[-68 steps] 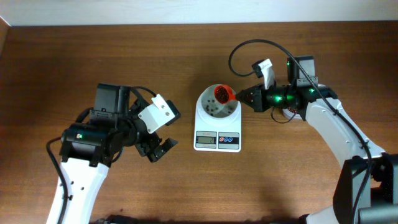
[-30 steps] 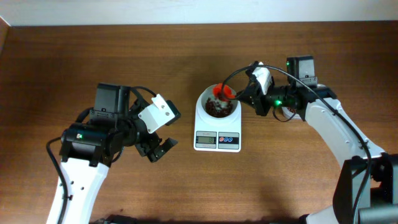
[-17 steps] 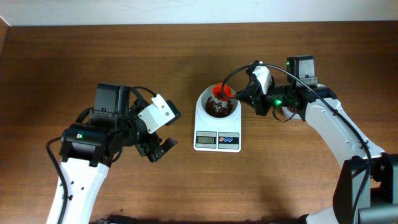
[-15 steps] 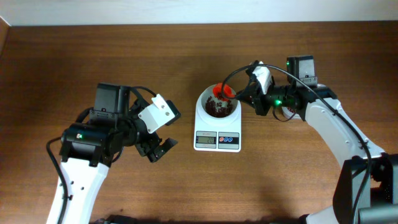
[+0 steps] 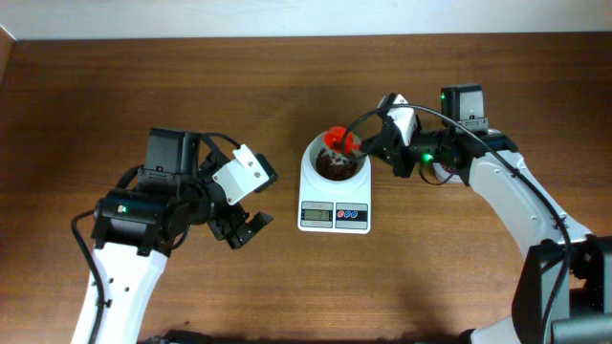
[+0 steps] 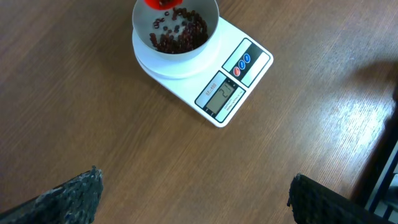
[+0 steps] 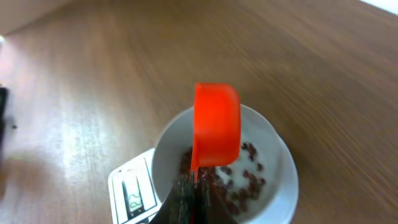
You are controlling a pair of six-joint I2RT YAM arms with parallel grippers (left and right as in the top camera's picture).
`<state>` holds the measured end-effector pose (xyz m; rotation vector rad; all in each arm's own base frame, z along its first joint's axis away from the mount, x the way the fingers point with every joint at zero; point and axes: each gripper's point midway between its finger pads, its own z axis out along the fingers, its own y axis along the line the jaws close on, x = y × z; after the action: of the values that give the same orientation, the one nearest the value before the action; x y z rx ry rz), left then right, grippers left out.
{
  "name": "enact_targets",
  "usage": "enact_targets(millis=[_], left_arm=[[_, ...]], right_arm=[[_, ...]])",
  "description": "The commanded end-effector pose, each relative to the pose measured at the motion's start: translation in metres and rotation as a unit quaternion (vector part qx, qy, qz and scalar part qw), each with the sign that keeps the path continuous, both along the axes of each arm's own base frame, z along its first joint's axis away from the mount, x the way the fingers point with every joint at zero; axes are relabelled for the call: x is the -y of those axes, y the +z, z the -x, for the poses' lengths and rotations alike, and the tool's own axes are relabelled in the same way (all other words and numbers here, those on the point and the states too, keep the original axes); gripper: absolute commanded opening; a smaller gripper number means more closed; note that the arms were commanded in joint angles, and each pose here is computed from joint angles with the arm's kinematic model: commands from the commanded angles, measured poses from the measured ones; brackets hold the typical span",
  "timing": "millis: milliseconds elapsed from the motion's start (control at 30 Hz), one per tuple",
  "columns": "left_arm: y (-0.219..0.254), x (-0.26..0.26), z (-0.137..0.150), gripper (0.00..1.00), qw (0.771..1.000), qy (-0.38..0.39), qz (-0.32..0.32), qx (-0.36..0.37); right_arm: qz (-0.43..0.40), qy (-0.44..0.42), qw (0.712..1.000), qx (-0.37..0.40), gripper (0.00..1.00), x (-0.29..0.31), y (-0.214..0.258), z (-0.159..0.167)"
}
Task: Scoop and weigh 50g on scale
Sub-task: 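Tilt the scoop with the right gripper to pour beans into the bowl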
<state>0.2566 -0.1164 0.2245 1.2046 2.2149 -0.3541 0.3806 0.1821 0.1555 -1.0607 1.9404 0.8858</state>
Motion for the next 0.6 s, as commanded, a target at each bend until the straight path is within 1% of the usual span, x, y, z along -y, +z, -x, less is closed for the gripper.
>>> enact_targets(millis=[0,33,67,100,133,167,200,233,267,300,333,367,433,500,533,567], left_arm=[[0.007,0.002,-0.003,0.99,1.0,0.002,0.011,0.005],[0.007,0.002,-0.003,0.99,1.0,0.002,0.011,0.005],[0.007,0.002,-0.003,0.99,1.0,0.002,0.011,0.005],[0.007,0.002,-0.003,0.99,1.0,0.002,0.011,0.005],[0.007,0.002,-0.003,0.99,1.0,0.002,0.011,0.005],[0.007,0.002,-0.003,0.99,1.0,0.002,0.011,0.005],[0.007,0.002,-0.003,0.99,1.0,0.002,0.011,0.005],[0.007,0.002,-0.003,0.99,1.0,0.002,0.011,0.005],[0.007,0.002,-0.003,0.99,1.0,0.002,0.011,0.005],[0.007,0.002,-0.003,0.99,1.0,0.002,0.011,0.005],[0.007,0.002,-0.003,0.99,1.0,0.002,0.011,0.005],[0.007,0.002,-0.003,0.99,1.0,0.002,0.011,0.005],[0.007,0.002,-0.003,0.99,1.0,0.002,0.011,0.005],[0.007,0.002,-0.003,0.99,1.0,0.002,0.011,0.005],[0.007,0.002,-0.003,0.99,1.0,0.002,0.011,0.005],[0.007,0.002,-0.003,0.99,1.0,0.002,0.011,0.005]], right_arm=[[0.025,-0.03,0.999,-0.018,0.04,0.005,-0.012,-0.006],[-0.005,-0.004,1.0,-0.025,0.04,-0.003,-0.005,0.003],[-0.014,0.023,1.0,-0.003,0.04,-0.007,0.0,0.007],[0.011,0.004,1.0,0.003,0.04,-0.001,-0.006,0.001],[0.056,-0.055,0.997,-0.015,0.04,0.014,-0.02,-0.012],[0.037,-0.052,0.997,-0.035,0.04,0.01,-0.017,-0.007],[-0.009,0.004,1.0,-0.027,0.04,-0.004,-0.004,0.007],[0.01,0.006,1.0,-0.001,0.04,-0.001,-0.007,0.003],[0.054,-0.041,0.998,-0.004,0.04,0.012,-0.018,-0.011],[0.055,-0.067,0.996,-0.025,0.04,0.015,-0.021,-0.014],[0.015,-0.031,0.999,-0.03,0.04,0.004,-0.011,-0.003],[-0.013,0.015,1.0,-0.011,0.04,-0.006,-0.001,0.006],[0.015,-0.001,1.0,0.008,0.04,0.001,-0.007,-0.002],[-0.041,0.041,0.998,-0.005,0.04,-0.012,0.008,0.013],[-0.045,0.047,0.998,-0.001,0.04,-0.013,0.01,0.014],[-0.023,0.036,0.999,0.01,0.04,-0.009,0.004,0.009]])
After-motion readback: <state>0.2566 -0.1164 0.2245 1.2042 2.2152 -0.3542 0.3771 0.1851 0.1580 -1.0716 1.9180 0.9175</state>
